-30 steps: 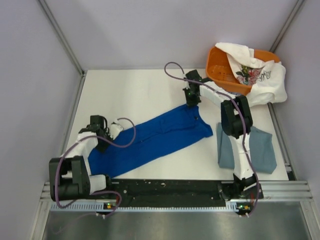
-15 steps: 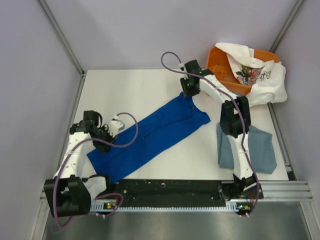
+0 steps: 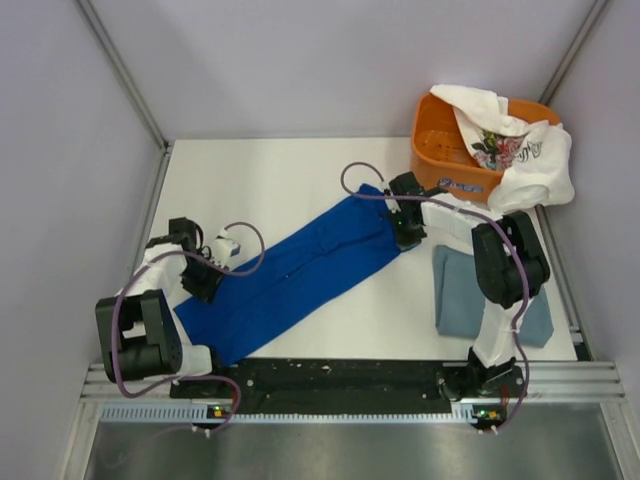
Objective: Fold and stack the t-shirts
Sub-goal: Rotate the tshirt 70 degrees
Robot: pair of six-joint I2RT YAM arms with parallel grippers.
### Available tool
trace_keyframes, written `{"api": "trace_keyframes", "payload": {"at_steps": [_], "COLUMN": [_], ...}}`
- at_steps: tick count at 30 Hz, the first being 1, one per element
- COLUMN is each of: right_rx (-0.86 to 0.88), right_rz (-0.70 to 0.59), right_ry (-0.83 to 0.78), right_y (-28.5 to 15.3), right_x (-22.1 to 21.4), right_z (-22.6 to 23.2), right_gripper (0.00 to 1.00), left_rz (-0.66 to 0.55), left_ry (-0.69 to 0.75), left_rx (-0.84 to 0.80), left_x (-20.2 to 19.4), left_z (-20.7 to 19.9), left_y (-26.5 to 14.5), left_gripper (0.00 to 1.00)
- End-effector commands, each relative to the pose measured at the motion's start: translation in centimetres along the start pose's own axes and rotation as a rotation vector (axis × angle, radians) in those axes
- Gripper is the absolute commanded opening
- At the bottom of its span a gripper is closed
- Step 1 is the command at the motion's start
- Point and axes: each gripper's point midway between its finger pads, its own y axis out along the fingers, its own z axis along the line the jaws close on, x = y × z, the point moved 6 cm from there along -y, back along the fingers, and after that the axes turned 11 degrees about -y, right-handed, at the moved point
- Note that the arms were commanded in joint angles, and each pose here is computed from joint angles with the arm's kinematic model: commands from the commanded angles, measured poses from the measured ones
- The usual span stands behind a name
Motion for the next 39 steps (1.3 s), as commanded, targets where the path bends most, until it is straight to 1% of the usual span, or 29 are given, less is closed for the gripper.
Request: {"api": "trace_keyframes", "payload": {"at_steps": [1,4,7,9,11,13,15,16,20,22,24,27,28,30,32,34,35,37,39], "right_rx": [-0.042,-0.073,-0.094,-0.100,-0.097,-0.056,0.001,0.002,0.084,0.046,0.016,0.049,0.066,0.093,0.097,0.129,0.161,0.225,0.318], "right_rz": [0.004,0.031,0.044,0.035,-0.016,-0.081,-0.143,-0.168,-0.289,-0.371,-0.415,-0.470,-0.481,-0.509,-0.546,-0.586,-0.603,-0.674,-0.732], "right_ry": [-0.035,-0.034,-0.045,-0.058,-0.054,-0.046,-0.020,-0.011,-0.055,-0.070,-0.092,-0.110,-0.120,-0.133,-0.142,-0.160,-0.182,-0.249,-0.365], "right_y": [2.9,4.0,5.2,6.1,6.2,6.7,7.6,7.8,7.7,6.7,6.2,4.6,4.1,2.6,-0.1,-2.8,-4.0,-7.8,-9.9], "right_x": [1.5,3.3,6.3,9.1,12.9,16.0,18.2,19.0,21.6,23.2,23.8,24.7,24.8,25.1,25.4,25.4,25.2,24.5,22.5], "right_z": [-0.2,-0.7,-1.2,-1.5,-2.2,-2.4,-2.7,-2.9,-2.7,-3.5,-4.3,-4.4,-4.3,-3.9,-3.7,-3.0,-2.2,-0.4,2.6], "right_gripper": [0.00,0.00,0.00,0.00,0.00,0.00,0.00,0.00,0.00,0.00,0.00,0.00,0.00,0.09,0.18,0.32,0.36,0.43,0.52], "left_rz": [0.035,0.086,0.139,0.140,0.152,0.188,0.211,0.210,0.217,0.261,0.308,0.286,0.259,0.205,0.148,0.090,0.057,0.001,-0.046], "left_ry": [0.007,0.037,0.103,0.151,0.225,0.376,0.484,0.526,0.647,0.714,0.760,0.766,0.769,0.779,0.802,0.828,0.839,0.860,0.891], "left_rx": [0.022,-0.029,-0.090,-0.123,-0.109,-0.109,-0.120,-0.140,-0.249,-0.274,-0.281,-0.299,-0.302,-0.319,-0.320,-0.292,-0.267,-0.207,-0.159], "left_x": [-1.3,-3.3,-4.7,-4.8,-4.7,-4.3,-3.7,-3.2,-1.9,-2.0,-2.3,-2.2,-2.1,-2.1,-2.1,-2.3,-2.5,-3.2,-3.9], "left_z": [0.1,-1.0,-2.9,-4.0,-4.7,-6.5,-8.2,-9.1,-12.6,-14.1,-15.1,-15.7,-15.8,-16.1,-16.1,-15.5,-15.1,-13.8,-12.8], "left_y": [1.4,2.4,3.2,3.2,3.2,3.3,3.2,3.0,3.1,3.5,3.6,2.2,1.5,-0.4,-2.4,-4.3,-5.1,-5.9,-6.2], "left_gripper": [0.32,0.32,0.32,0.32,0.33,0.36,0.36,0.36,0.38,0.38,0.37,0.38,0.39,0.41,0.45,0.49,0.50,0.53,0.53]}}
